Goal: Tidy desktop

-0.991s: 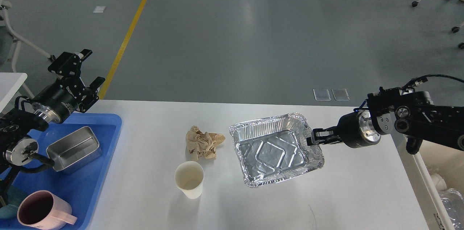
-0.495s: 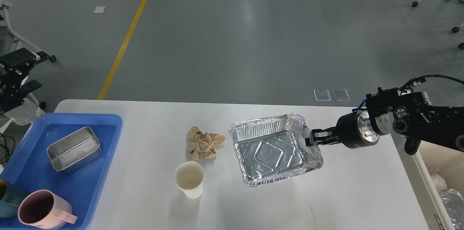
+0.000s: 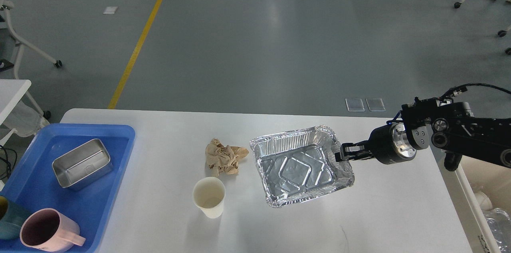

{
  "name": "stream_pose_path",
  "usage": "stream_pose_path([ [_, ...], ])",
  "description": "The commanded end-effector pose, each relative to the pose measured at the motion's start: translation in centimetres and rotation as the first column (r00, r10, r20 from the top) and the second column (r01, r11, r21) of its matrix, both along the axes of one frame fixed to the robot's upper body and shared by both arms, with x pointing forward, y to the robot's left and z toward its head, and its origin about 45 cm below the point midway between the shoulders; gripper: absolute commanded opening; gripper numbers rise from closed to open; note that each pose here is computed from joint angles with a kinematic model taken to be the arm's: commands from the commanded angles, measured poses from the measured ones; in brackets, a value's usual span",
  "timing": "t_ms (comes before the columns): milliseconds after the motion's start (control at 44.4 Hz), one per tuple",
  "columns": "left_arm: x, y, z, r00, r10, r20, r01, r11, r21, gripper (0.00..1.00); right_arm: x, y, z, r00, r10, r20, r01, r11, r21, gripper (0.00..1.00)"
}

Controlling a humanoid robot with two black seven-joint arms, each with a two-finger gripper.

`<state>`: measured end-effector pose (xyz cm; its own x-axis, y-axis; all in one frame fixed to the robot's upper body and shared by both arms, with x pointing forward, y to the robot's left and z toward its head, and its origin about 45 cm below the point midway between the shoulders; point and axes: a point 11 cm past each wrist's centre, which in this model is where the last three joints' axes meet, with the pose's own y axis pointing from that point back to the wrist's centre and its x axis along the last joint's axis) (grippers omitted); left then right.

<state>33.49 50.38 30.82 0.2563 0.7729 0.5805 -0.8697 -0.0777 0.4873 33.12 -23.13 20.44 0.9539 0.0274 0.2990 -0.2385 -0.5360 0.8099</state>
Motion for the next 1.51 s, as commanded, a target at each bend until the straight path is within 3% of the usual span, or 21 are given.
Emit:
stream_pose_path([
  [0, 0.2, 1.0, 0.0, 0.999, 0.005, 0.046, -0.014, 0.978, 0.208, 0.97, 0.0, 0.1, 0.1, 1.0, 0.001, 0.002, -0.001, 1.0, 0.003, 0.0],
  [360, -0.4, -0.7, -2.2, 0.996, -0.062, -0.066, 0.069, 0.991, 0.111, 0.98, -0.2, 0.1, 0.1, 1.0, 0.003, -0.003, -0.003, 1.0, 0.005, 0.0],
  [450, -1.9, -2.0, -3.9, 0.976, -0.124, -0.179, 0.126, 0.992, 0.002, 0.98, -0.2, 0.2, 0.0, 1.0, 0.005, -0.003, -0.005, 1.0, 0.007, 0.0],
  [608, -3.5, -3.5, -5.2, 0.943, -0.199, -0.268, 0.191, 0.98, -0.054, 0.98, -0.2, 0.3, 0.0, 1.0, 0.006, -0.003, -0.006, 1.0, 0.007, 0.0],
  [630, -4.8, -4.5, -6.6, 0.921, -0.234, -0.312, 0.22, 0.972, -0.081, 0.98, -0.1, 0.3, 0.0, 1.0, 0.006, -0.004, -0.006, 1.0, 0.006, 0.0],
  [878, -8.4, -6.8, -8.3, 0.859, -0.315, -0.404, 0.29, 0.949, -0.122, 0.98, -0.2, 0.3, -0.1, 1.0, 0.006, -0.007, -0.006, 1.0, 0.007, 0.0],
  [1193, -10.6, -6.8, -4.2, 0.806, -0.378, -0.456, 0.383, 0.92, -0.086, 0.98, -0.3, 0.9, -0.3, 1.0, 0.018, -0.008, -0.018, 1.0, 0.014, 0.0],
  [1486, -9.3, -7.0, -0.9, 0.816, -0.421, -0.395, 0.434, 0.899, -0.063, 0.98, -0.3, 0.8, -0.3, 1.0, 0.016, -0.01, -0.016, 1.0, 0.011, 0.0],
])
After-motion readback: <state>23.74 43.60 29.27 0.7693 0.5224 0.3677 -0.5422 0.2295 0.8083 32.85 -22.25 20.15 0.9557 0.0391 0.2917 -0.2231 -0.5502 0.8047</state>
